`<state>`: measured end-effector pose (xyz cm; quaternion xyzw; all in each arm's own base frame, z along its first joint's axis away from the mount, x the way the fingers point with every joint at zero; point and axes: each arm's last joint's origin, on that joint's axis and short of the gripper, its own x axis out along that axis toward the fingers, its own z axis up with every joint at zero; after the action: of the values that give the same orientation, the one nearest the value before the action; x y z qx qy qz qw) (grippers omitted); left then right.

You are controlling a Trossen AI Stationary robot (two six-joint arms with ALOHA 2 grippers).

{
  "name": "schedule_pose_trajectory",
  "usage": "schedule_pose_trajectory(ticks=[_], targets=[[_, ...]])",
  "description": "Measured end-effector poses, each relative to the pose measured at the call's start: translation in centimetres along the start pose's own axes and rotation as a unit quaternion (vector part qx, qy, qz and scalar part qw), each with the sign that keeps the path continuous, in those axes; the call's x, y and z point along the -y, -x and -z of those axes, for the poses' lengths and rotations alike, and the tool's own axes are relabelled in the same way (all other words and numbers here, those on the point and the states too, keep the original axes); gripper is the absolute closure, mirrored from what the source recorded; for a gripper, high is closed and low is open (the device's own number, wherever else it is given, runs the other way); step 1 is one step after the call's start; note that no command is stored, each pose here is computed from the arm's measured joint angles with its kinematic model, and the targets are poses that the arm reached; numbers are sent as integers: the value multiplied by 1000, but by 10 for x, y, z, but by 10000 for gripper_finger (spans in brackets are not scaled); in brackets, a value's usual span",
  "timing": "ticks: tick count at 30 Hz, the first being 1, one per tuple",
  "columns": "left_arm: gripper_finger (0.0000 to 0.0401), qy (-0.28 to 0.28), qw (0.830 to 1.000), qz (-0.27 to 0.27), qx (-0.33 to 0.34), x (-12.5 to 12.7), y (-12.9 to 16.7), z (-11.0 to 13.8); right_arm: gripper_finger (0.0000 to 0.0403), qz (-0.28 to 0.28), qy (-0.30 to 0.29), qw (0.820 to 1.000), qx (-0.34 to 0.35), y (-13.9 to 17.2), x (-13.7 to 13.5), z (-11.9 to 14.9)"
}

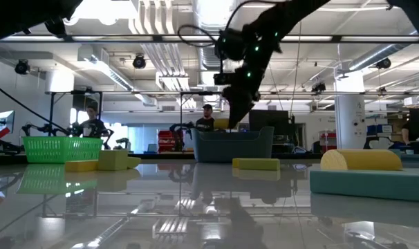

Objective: Sort & place blocks by color
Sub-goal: Put the yellow block into the blue bin, then put the green block into the transparent bin

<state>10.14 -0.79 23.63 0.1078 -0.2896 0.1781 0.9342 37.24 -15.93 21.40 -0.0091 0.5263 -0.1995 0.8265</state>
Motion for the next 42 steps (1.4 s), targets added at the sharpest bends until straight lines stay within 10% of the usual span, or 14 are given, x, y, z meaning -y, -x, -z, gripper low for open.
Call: schedule_pose_trajectory(ticks=[25,42], targets=[[391,-1,1000,2,-3,1,0,1,241,-9,21,999,-46,-53,6,5],[391,40,998,-2,-47,7,-9,8,315,-39,5,998,40,63,-43,4]])
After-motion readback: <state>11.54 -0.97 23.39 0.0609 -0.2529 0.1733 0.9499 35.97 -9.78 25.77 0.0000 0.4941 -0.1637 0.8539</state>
